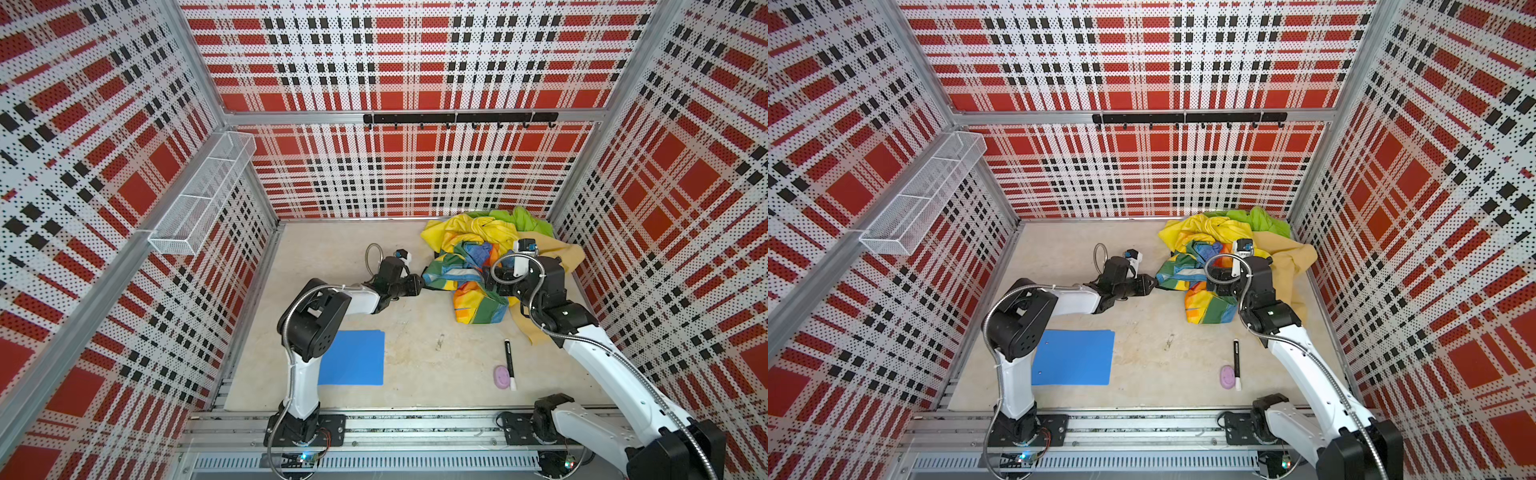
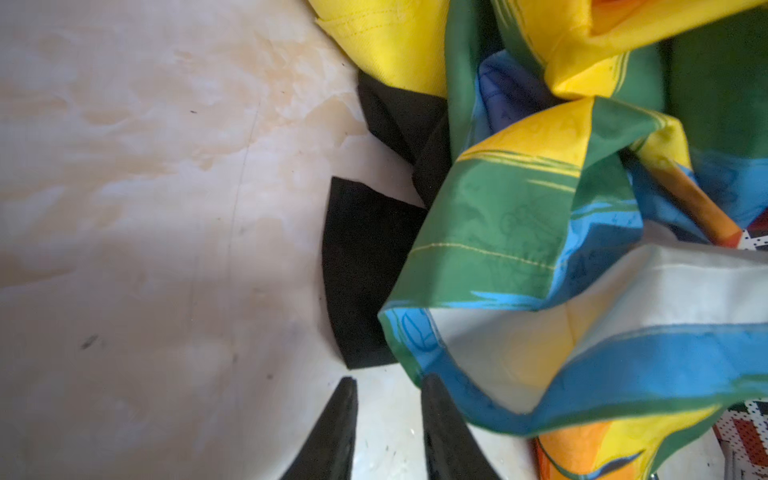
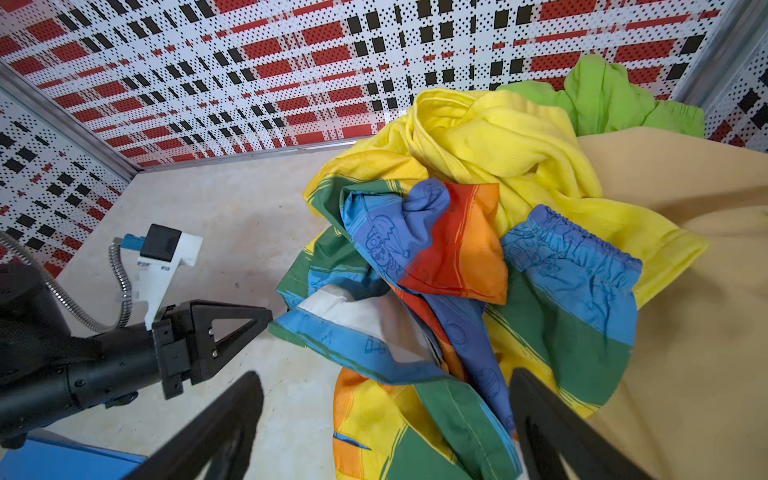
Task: Pick out a specific cloth from the pile
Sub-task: 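Lower the left gripper onto the black cloth edge and close it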
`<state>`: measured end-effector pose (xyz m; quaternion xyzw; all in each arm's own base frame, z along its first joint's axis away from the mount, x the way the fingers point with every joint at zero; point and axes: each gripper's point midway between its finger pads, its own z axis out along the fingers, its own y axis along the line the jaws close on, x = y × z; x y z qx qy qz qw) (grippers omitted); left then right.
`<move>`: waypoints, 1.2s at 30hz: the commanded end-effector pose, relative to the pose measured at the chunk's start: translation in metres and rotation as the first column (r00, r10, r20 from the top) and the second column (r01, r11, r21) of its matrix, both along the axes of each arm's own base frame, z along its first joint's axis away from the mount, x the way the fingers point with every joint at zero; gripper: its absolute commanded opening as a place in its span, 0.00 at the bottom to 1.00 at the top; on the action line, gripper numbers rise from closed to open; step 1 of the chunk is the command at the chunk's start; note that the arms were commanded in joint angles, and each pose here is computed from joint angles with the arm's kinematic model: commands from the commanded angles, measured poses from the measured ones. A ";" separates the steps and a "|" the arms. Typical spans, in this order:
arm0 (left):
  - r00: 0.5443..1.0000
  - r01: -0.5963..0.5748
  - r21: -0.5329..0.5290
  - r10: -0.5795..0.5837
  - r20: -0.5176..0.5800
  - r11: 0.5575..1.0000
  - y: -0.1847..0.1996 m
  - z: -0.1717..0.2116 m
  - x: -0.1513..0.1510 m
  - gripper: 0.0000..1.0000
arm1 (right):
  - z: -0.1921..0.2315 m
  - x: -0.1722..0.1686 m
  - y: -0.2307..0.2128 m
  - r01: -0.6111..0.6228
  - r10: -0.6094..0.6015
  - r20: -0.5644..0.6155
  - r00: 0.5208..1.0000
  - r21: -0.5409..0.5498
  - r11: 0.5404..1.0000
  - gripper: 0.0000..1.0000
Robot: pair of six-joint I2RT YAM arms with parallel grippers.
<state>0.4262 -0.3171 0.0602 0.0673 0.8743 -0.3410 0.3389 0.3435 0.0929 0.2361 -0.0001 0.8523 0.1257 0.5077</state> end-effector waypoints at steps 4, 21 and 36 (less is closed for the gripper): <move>0.997 -0.039 -0.010 0.038 -0.074 0.999 -0.005 -0.014 0.008 0.30 | 0.015 -0.006 -0.003 0.005 -0.005 0.044 0.999 0.008 1.000 0.99; 0.989 -0.050 -0.005 0.048 -0.142 0.999 -0.015 -0.037 0.011 0.31 | 0.011 -0.011 -0.008 0.026 -0.026 0.041 0.999 0.001 1.000 0.99; 0.996 -0.063 -0.034 0.061 -0.069 0.997 -0.004 0.003 0.011 0.03 | 0.003 -0.014 -0.011 0.038 -0.038 0.029 0.999 -0.016 0.999 1.00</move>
